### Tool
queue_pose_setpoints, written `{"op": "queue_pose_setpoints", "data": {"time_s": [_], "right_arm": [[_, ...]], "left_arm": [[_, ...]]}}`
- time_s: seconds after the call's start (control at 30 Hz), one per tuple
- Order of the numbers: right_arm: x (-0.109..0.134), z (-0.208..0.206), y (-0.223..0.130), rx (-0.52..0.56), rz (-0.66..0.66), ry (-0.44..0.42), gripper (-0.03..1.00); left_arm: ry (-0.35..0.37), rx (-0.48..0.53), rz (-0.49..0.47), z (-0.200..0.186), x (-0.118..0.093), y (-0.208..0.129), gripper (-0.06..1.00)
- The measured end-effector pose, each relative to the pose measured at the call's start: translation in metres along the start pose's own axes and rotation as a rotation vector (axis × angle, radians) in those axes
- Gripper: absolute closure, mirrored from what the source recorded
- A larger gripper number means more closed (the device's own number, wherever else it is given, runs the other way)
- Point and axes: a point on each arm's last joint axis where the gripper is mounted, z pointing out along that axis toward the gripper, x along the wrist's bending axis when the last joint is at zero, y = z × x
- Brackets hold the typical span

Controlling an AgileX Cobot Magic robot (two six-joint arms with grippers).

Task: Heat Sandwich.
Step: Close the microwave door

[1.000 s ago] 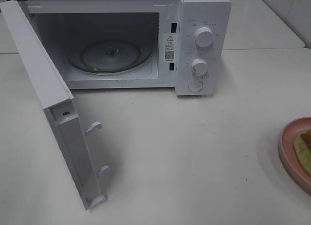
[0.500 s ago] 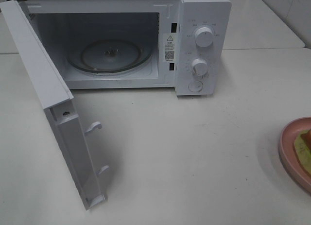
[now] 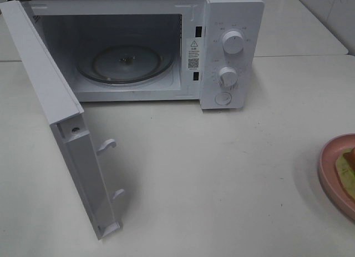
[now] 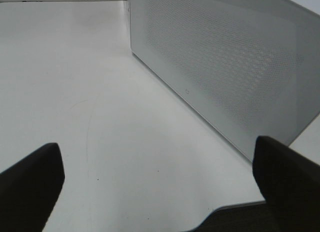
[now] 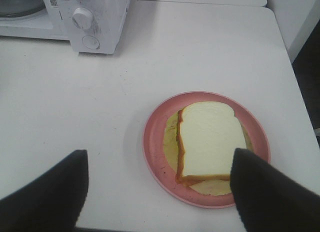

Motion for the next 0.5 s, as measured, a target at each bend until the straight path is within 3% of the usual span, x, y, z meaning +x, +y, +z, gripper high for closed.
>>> {"op": "queue_pose_setpoints", "data": {"time_s": [0.3,0.5], "right_arm": [[0.003,0.027,-0.027,0.014,0.016,-0.01,0.2],[0.006,0.03,-0.036,-0.057,0.064,-0.035,0.21]], "left_arm": [[0.0,0.0,0.0,0.0,0.0,0.0,-0.02],[0.0,0.0,0.0,0.0,0.0,0.0,-0.02]]}}
